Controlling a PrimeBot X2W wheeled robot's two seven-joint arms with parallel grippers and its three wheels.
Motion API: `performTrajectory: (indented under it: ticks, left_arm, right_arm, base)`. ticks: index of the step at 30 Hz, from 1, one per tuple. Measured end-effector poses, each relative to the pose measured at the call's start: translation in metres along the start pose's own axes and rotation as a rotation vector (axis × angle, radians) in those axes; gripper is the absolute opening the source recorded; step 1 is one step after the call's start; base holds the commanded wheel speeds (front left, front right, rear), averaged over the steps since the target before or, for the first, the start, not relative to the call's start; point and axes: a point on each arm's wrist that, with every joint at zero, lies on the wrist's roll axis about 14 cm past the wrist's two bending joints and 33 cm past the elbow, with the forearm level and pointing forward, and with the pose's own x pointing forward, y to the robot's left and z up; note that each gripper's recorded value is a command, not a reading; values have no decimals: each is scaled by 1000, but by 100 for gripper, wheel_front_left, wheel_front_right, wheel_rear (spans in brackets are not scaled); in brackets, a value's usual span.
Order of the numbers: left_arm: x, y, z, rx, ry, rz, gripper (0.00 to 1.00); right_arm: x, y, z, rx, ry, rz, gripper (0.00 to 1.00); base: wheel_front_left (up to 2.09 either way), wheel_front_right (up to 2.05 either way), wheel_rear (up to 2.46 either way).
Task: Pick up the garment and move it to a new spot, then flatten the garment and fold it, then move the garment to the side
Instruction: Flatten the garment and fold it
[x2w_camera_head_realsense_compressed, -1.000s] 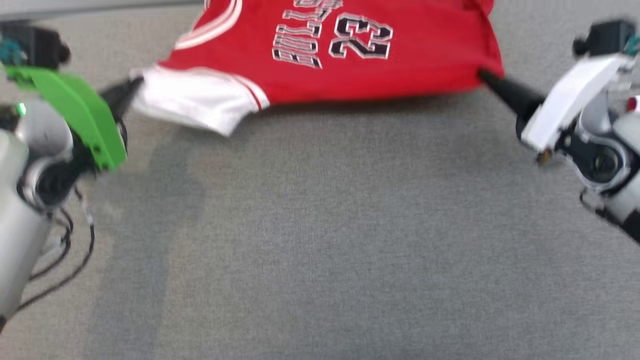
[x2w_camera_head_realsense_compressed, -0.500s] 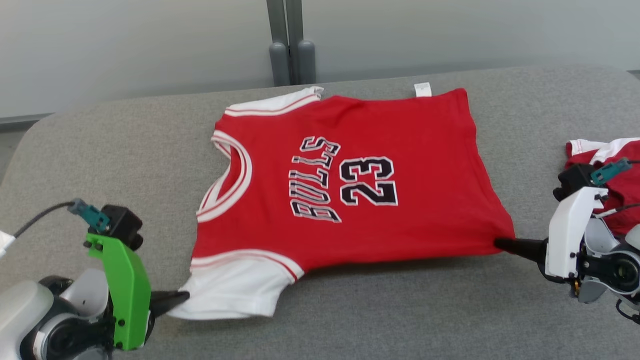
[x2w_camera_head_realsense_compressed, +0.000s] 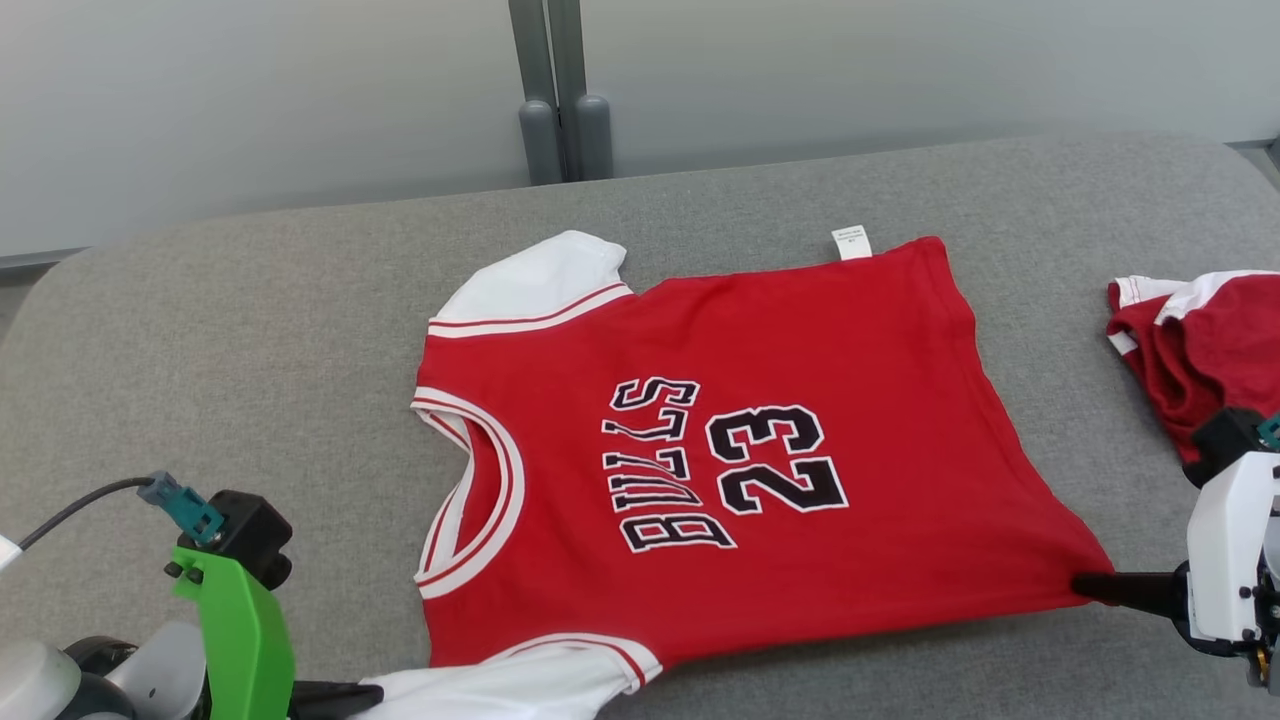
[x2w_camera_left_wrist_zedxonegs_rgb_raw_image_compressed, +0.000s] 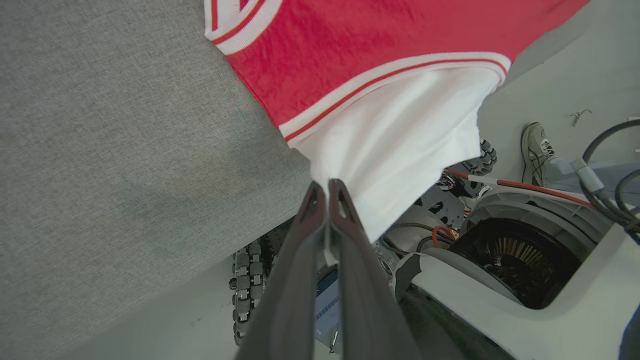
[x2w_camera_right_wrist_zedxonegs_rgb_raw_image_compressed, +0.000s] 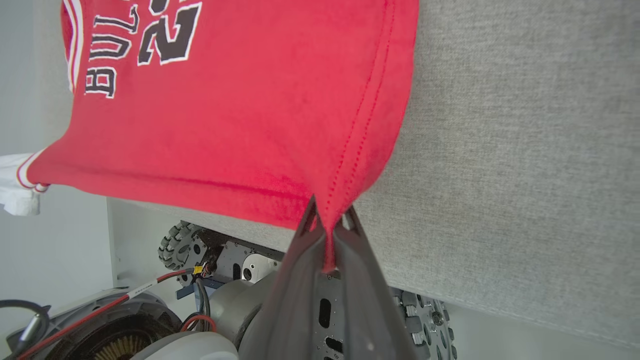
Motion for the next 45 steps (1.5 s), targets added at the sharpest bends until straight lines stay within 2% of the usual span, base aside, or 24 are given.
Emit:
performTrajectory:
  ticks: [5,13,20,33,34,35,36,37,38,39,40,45]
  left_arm:
    - [3,4,4,-17,28,-8,0]
    - [14,17,43,-21,33,-9,0]
    - [39,26,74,-39,36,-17,0]
    - [68,42,129,-39,-41,-7,0]
    - [71,44,131,-44,-47,-6,0]
    - [73,46,134,-45,-59,-2,0]
    - [74,47,136,-45,-63,0,0]
    - [76,47,138,-48,-72,-3,0]
    - [77,48,141,-52,-89,-4,20]
    - [78,49,144,-51,-103,-2,37]
    - [78,50,147,-54,-121,1,100]
    - [74,56,154,-63,-186,21,100]
  right_arm:
    - [5,2,0,3,20,10,0]
    - [22,5,30,-11,18,21,0]
    - [37,0,48,22,19,14,0]
    - [57,-3,78,72,-1,8,0]
    - [58,-3,80,76,-2,8,9]
    - [60,-3,82,78,-3,8,24]
    - [61,-3,83,81,-5,9,49]
    - [63,-2,85,85,-12,11,83]
    - [64,-2,88,89,-22,10,100]
    - [64,-2,89,92,-25,10,100]
    - [64,-3,90,96,-33,9,100]
    - [58,0,104,109,-119,12,100]
  base:
    - [0,0,0]
    - [0,0,0]
    - [0,0,0]
    - [0,0,0]
    - [0,0,0]
    - [0,0,0]
    - [0,0,0]
    - [0,0,0]
    - [0,0,0]
    - [0,0,0]
    - [0,0,0]
    - [0,0,0]
